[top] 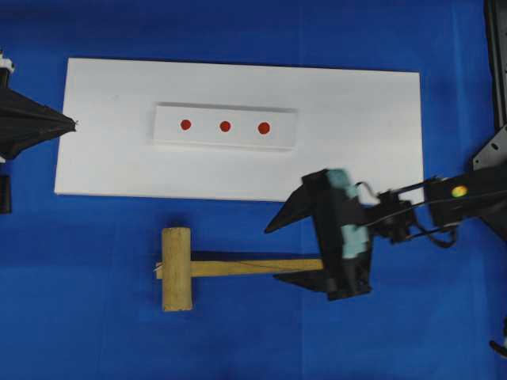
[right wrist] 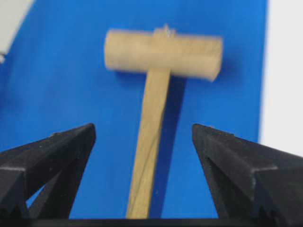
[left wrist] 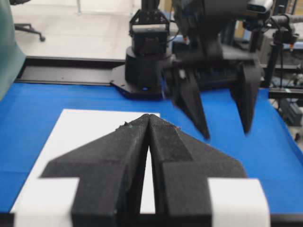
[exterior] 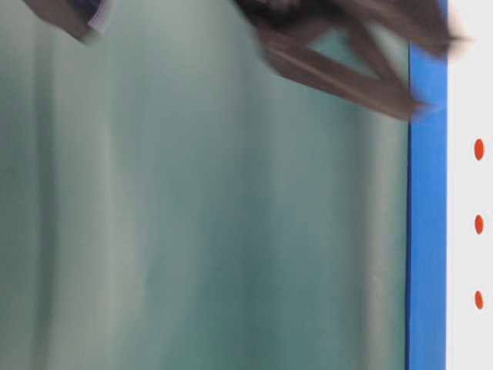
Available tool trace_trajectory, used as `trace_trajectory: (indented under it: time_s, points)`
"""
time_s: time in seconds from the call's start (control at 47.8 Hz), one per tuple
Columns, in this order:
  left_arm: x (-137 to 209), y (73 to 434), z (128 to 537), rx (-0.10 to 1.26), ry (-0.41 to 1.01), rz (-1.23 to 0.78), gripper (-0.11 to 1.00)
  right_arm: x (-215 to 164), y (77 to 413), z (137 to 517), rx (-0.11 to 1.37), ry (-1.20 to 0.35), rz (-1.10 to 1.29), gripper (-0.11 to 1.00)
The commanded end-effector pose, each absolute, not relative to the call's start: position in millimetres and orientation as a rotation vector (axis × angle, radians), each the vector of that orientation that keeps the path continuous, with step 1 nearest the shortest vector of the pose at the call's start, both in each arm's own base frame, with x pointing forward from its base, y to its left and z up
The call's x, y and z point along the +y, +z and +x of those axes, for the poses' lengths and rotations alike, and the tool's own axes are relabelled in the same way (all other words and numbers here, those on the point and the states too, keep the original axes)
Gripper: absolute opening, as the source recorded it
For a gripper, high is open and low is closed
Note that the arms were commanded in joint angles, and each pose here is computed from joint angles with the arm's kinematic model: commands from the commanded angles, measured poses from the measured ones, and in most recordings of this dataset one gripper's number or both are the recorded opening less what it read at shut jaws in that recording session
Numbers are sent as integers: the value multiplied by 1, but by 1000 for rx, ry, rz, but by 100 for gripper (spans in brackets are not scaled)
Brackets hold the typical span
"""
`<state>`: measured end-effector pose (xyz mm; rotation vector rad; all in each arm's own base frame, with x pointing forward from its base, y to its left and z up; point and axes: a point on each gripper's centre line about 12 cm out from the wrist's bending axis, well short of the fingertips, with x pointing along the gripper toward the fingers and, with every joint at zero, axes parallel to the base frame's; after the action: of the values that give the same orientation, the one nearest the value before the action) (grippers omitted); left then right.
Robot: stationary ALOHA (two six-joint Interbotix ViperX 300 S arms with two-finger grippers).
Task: Hit the mark with a hammer.
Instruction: 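Reach the right gripper to the wooden mallet handle and grasp it, then lift the mallet with the right gripper and swing it over the board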
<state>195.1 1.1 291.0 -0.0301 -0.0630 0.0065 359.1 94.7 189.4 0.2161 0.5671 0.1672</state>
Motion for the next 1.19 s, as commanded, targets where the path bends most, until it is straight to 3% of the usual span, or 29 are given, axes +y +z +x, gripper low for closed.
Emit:
trace_trajectory:
  time_s: [0.0, 0.481, 0.815, 0.899, 1.087, 1.171]
  points:
    - [1, 297, 196, -80, 5, -33, 0, 99, 182, 373, 558, 153, 256, 88]
    - [1, 298, 195, -84, 5, -33, 0, 116, 102, 407, 570, 97, 329, 88]
    - [1, 296, 195, -72, 4, -53, 0, 115, 79, 405, 658, 60, 343, 85]
    - [1, 296, 195, -68, 4, -52, 0, 115, 80, 405, 656, 66, 331, 72]
    - [1, 296, 194, -68, 4, -53, 0, 115, 96, 404, 637, 91, 296, 18]
    - [1, 297, 194, -71, 4, -52, 0, 116, 109, 403, 625, 104, 283, 10]
